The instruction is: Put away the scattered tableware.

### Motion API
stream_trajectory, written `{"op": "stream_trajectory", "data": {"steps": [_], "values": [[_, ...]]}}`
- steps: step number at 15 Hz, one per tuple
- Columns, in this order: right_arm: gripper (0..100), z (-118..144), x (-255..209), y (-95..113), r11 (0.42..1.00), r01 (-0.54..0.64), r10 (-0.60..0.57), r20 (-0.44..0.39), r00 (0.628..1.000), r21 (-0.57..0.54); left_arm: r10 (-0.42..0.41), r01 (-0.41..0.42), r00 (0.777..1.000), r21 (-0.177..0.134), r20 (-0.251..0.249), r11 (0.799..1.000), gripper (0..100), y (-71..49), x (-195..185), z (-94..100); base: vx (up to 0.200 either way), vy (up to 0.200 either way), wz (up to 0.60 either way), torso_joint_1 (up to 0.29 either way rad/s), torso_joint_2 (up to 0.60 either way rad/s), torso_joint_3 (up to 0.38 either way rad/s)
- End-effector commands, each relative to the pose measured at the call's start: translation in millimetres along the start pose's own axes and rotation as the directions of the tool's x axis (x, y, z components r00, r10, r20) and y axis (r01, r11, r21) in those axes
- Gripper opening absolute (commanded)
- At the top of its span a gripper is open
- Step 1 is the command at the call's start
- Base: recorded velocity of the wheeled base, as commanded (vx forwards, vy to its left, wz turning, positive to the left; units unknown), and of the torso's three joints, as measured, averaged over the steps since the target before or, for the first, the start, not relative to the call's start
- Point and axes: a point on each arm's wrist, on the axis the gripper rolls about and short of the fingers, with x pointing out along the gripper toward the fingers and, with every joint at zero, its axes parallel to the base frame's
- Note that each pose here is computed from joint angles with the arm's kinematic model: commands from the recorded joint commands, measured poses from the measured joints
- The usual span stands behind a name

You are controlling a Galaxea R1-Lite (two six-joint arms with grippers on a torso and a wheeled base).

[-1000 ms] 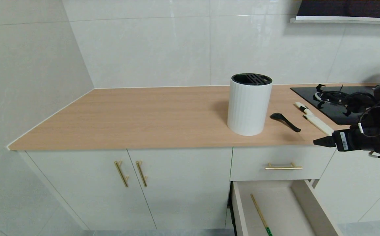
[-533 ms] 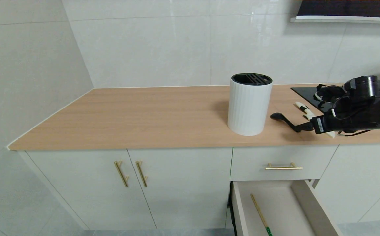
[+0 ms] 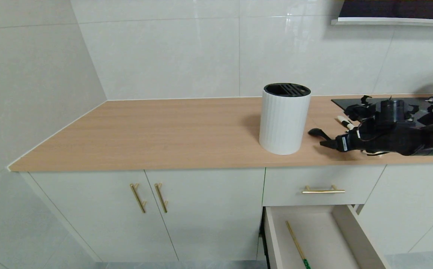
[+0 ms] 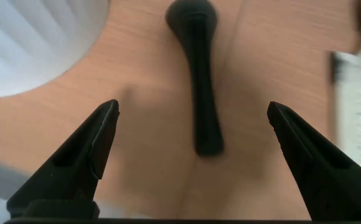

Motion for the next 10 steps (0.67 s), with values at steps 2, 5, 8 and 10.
{"op": "stream_trajectory", "data": {"steps": [2, 5, 8, 10], "values": [[100, -12, 14, 4, 1.0, -0.015, 0.015, -0.022, 1.0, 0.003, 0.001, -0.001, 1.0, 0.0, 0.0, 1.0, 100, 0.0, 0, 0.0, 0.0, 0.0, 0.0, 0.0, 0.0, 0.0], [100, -13, 23, 1, 1.0, -0.011, 0.011, -0.002, 1.0, 0.018, 0.001, -0.001, 1.0, 0.0, 0.0, 1.0, 100, 0.0, 0, 0.0, 0.0, 0.0, 0.0, 0.0, 0.0, 0.0], [100, -16, 31, -4, 1.0, 0.007, -0.009, 0.054, 0.999, 0.029, 0.001, -0.001, 1.0, 0.0, 0.0, 1.0, 100, 0.0, 0, 0.0, 0.0, 0.0, 0.0, 0.0, 0.0, 0.0], [100, -14, 33, -5, 0.999, 0.013, -0.015, 0.067, 0.998, 0.031, 0.001, -0.001, 1.0, 0.0, 0.0, 1.0, 100, 0.0, 0, 0.0, 0.0, 0.0, 0.0, 0.0, 0.0, 0.0]]}}
